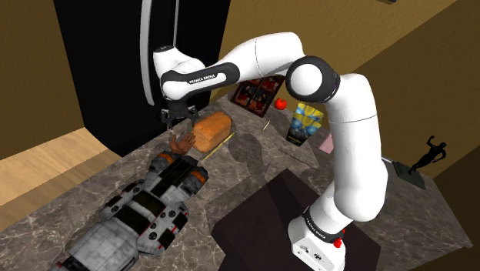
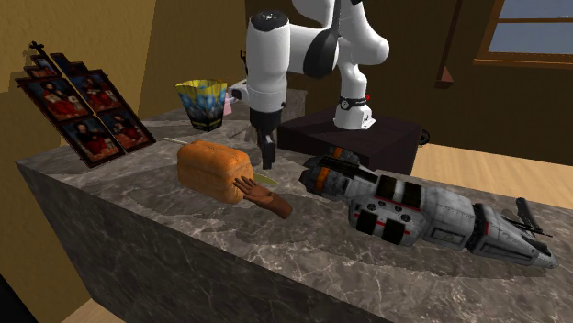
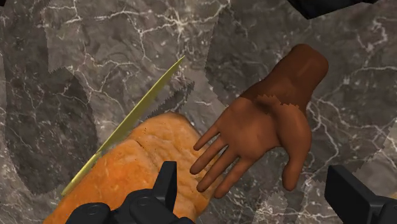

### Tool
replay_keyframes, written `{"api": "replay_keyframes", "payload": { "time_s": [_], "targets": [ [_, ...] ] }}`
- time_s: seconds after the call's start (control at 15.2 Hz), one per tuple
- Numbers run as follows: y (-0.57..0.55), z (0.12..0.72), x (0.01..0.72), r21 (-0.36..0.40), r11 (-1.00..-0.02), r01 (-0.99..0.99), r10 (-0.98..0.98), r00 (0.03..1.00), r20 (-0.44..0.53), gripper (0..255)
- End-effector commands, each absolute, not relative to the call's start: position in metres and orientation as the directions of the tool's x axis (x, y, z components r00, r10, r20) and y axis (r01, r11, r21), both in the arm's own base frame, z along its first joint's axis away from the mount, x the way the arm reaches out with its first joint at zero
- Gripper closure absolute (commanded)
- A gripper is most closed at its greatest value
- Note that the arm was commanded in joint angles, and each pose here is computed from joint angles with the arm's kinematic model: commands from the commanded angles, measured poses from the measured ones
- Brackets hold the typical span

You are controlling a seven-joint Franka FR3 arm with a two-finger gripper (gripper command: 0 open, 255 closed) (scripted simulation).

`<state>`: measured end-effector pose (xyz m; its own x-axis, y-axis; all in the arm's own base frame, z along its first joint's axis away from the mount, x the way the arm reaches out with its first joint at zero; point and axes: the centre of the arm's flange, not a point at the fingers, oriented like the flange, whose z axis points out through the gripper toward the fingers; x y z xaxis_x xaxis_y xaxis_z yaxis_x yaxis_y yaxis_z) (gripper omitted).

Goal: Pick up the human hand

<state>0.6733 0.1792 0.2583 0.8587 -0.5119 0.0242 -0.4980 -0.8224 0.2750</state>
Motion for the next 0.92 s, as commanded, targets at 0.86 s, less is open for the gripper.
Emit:
{"api": "replay_keyframes", "payload": {
  "time_s": [0.86],
  "targets": [
    [0.183, 0.149, 0.742, 0.316, -0.764, -0.563, -0.585, 0.81, 0.028, 0]
  ]
}}
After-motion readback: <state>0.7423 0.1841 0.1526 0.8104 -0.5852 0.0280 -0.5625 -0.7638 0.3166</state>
